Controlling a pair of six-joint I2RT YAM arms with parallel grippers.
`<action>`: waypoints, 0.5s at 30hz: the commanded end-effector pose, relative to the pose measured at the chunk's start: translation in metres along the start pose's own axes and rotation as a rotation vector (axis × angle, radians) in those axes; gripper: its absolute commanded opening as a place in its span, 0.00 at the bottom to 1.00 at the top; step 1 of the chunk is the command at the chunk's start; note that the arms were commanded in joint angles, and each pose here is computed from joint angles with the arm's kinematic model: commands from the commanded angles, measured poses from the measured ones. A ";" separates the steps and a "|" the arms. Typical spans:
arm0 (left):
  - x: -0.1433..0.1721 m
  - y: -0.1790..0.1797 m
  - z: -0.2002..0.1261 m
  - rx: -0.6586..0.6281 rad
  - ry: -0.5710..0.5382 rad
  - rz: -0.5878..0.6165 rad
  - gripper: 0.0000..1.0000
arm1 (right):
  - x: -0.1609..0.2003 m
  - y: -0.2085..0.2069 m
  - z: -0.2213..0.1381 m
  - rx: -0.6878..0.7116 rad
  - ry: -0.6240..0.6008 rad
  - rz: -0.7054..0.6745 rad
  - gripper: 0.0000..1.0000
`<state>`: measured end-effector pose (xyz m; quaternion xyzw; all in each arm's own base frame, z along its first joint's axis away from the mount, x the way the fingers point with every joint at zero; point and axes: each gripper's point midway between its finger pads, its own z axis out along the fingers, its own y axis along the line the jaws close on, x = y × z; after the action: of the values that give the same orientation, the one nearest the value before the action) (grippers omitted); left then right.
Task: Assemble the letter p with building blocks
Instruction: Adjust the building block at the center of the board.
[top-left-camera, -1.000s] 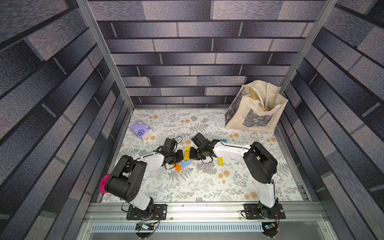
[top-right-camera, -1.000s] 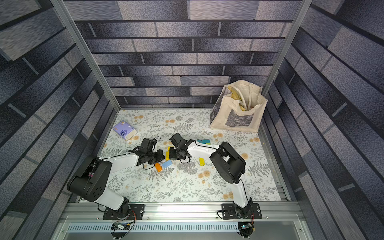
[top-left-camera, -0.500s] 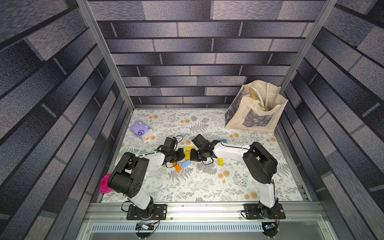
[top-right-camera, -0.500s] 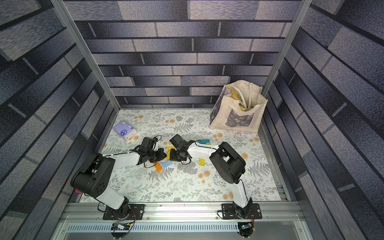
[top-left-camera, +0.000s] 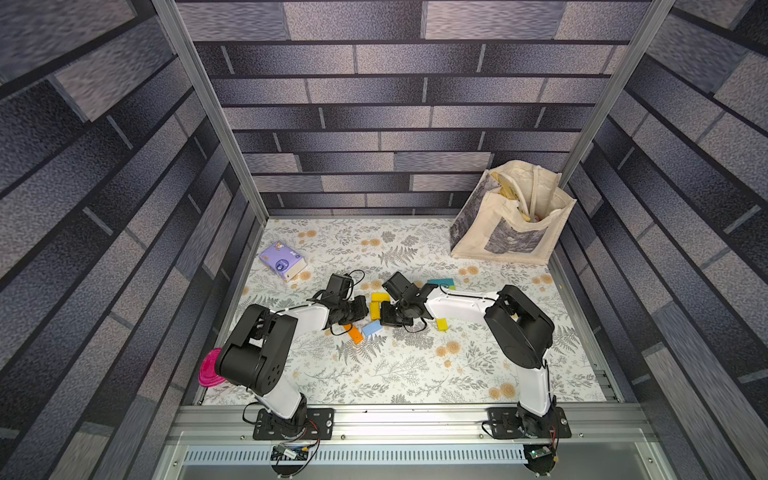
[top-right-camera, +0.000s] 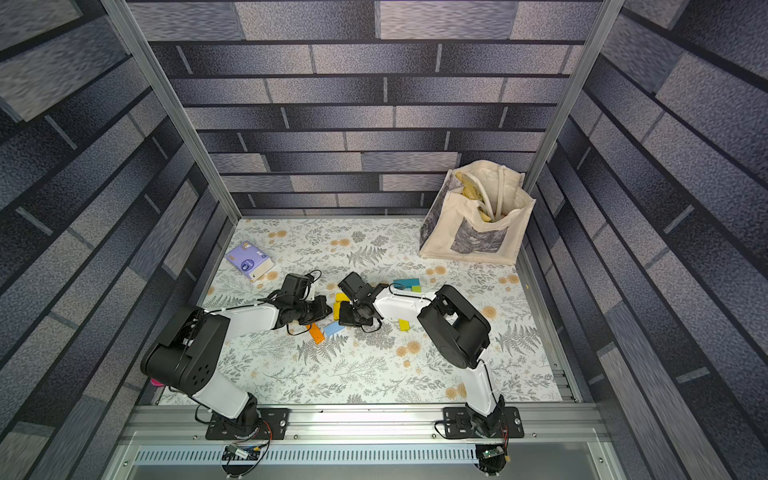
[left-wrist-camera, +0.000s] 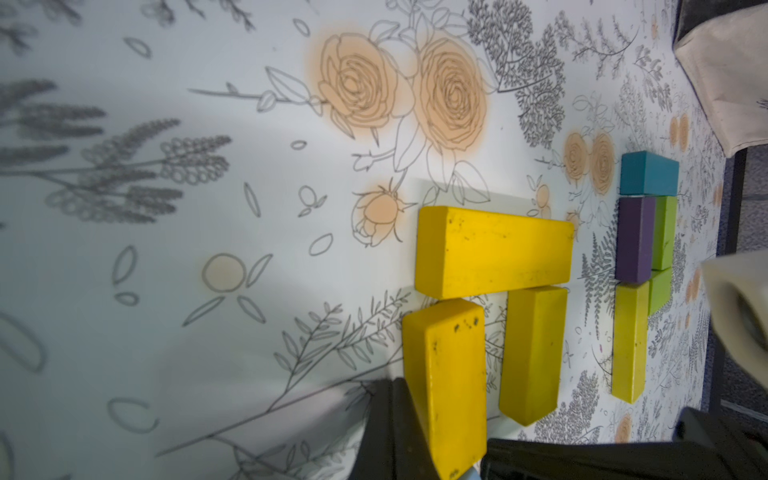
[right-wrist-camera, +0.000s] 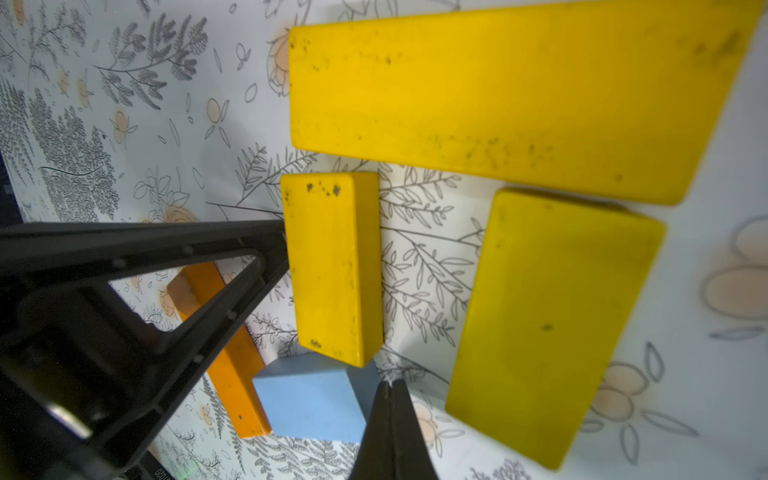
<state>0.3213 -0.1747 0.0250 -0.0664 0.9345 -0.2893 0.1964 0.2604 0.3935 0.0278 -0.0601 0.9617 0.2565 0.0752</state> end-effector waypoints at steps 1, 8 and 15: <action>0.006 0.013 0.001 -0.054 0.036 -0.037 0.00 | 0.012 0.000 0.007 0.003 0.035 0.006 0.00; 0.008 0.015 0.000 -0.061 0.038 -0.039 0.00 | 0.025 0.001 0.026 -0.005 0.083 0.014 0.00; 0.011 0.018 0.004 -0.064 0.054 -0.047 0.00 | 0.026 0.008 0.017 -0.016 0.062 -0.005 0.00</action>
<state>0.3212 -0.1729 0.0245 -0.0695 0.9357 -0.2870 0.1932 0.2448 0.4128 0.0224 -0.0700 0.9562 0.2786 0.0564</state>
